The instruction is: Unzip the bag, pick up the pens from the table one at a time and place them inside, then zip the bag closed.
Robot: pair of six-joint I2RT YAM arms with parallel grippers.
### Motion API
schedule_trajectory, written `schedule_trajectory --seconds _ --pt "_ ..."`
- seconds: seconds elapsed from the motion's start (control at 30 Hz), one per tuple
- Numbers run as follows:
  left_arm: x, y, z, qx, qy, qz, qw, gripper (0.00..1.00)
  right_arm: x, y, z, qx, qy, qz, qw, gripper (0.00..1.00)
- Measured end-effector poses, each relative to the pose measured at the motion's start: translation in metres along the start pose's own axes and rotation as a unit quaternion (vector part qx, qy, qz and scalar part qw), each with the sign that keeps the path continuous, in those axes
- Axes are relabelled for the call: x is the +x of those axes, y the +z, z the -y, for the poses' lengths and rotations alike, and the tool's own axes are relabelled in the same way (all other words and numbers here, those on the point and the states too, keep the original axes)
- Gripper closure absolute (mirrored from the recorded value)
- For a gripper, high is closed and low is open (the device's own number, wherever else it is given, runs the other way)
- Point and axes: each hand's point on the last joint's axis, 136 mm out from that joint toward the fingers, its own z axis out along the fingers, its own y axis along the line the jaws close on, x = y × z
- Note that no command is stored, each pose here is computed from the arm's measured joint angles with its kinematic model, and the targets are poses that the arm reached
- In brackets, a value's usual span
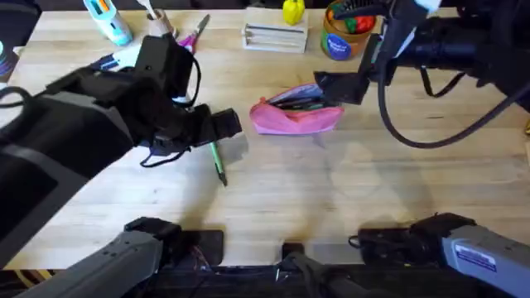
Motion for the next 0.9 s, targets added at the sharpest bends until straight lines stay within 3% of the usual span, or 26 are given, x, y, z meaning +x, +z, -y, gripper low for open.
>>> schedule_trajectory --seconds 0.23,0.67,0.73,0.9 --pt "0.008 0.018 -0.012 -0.017 -0.023 0.004 1.000 0.006 0.000 0.000 0.000 0.000 0.000 0.000 1.000 0.008" --pt "0.013 0.033 -0.016 -0.035 -0.057 -0.022 0.997 0.003 0.001 0.000 -0.002 -0.004 0.003 -0.003 1.000 0.008" --pt "0.013 0.034 -0.017 -0.040 -0.060 -0.022 0.997 0.072 0.001 0.000 -0.002 -0.004 0.003 -0.003 1.000 0.008" --pt "0.014 0.035 -0.023 -0.055 -0.067 -0.024 0.996 0.388 0.002 0.000 -0.002 -0.004 0.003 -0.003 1.000 0.008"
